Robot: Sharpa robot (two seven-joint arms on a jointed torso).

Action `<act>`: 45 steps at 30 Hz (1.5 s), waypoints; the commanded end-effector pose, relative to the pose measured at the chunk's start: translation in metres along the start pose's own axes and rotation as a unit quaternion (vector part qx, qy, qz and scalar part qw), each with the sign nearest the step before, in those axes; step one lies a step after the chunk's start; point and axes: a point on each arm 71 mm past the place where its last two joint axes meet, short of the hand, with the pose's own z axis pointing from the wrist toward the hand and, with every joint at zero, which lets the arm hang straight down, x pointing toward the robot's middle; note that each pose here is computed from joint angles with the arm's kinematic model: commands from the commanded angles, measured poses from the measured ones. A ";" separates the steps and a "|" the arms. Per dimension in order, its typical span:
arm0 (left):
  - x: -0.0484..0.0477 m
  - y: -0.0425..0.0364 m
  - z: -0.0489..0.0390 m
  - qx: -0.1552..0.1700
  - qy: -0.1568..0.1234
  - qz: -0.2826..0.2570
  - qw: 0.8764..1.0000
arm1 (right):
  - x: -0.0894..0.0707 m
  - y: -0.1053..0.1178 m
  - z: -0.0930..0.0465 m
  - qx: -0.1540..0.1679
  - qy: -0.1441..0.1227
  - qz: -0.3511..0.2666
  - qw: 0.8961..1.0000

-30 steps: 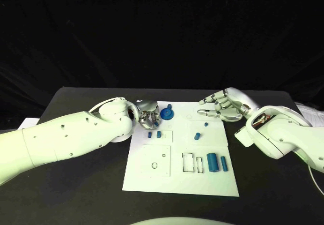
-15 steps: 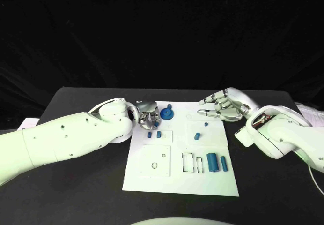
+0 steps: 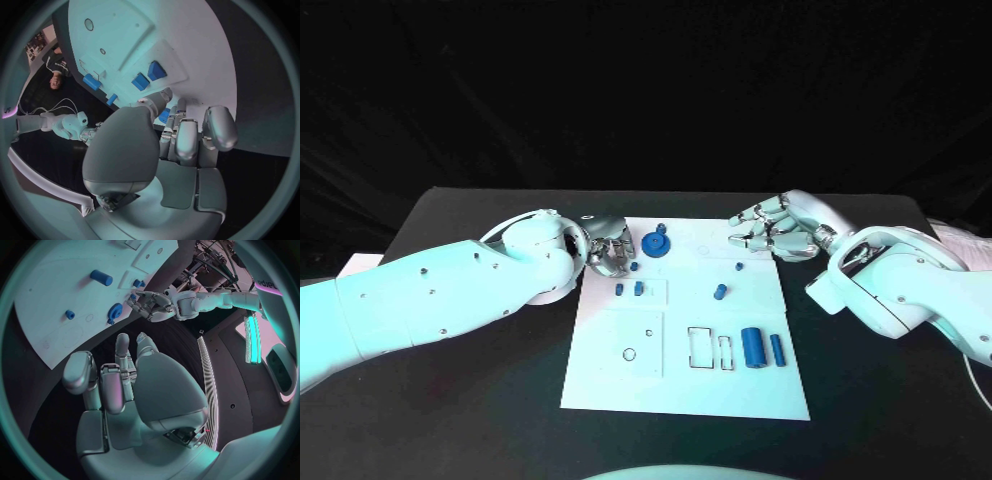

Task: Assemble the parts on the task board

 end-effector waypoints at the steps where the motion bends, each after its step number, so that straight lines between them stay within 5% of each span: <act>1: 0.0000 0.0055 -0.0021 -0.009 -0.004 -0.004 1.000 | 0.001 -0.004 0.000 0.007 0.018 -0.044 0.999; 6: -0.0054 0.0114 -0.0085 0.008 -0.032 -0.037 0.999 | -0.003 -0.011 0.000 0.012 0.021 -0.121 0.992; 10: -0.0143 0.0192 -0.0172 0.042 -0.078 -0.184 0.979 | -0.002 -0.012 0.001 0.012 0.028 -0.207 0.978; 12: -0.0170 0.0233 -0.0218 0.061 -0.087 -0.295 0.950 | -0.002 -0.013 0.001 0.014 0.031 -0.249 0.968; 16: -0.0194 0.0309 -0.0318 0.087 -0.104 -0.470 0.872 | 0.000 -0.014 0.004 0.023 0.036 -0.316 0.948; 21: -0.0196 0.0392 -0.0412 0.090 -0.120 -0.607 0.781 | 0.005 -0.015 0.009 0.028 0.044 -0.362 0.931; 25: -0.0188 0.0409 -0.0469 0.092 -0.126 -0.657 0.738 | 0.012 -0.017 0.012 0.030 0.056 -0.379 0.923; 31: -0.0164 0.0375 -0.0524 0.096 -0.121 -0.686 0.711 | 0.026 -0.020 0.018 0.029 0.077 -0.388 0.918; 45: -0.0153 0.0348 -0.0548 0.098 -0.118 -0.695 0.703 | 0.042 -0.020 0.025 0.016 0.095 -0.384 0.918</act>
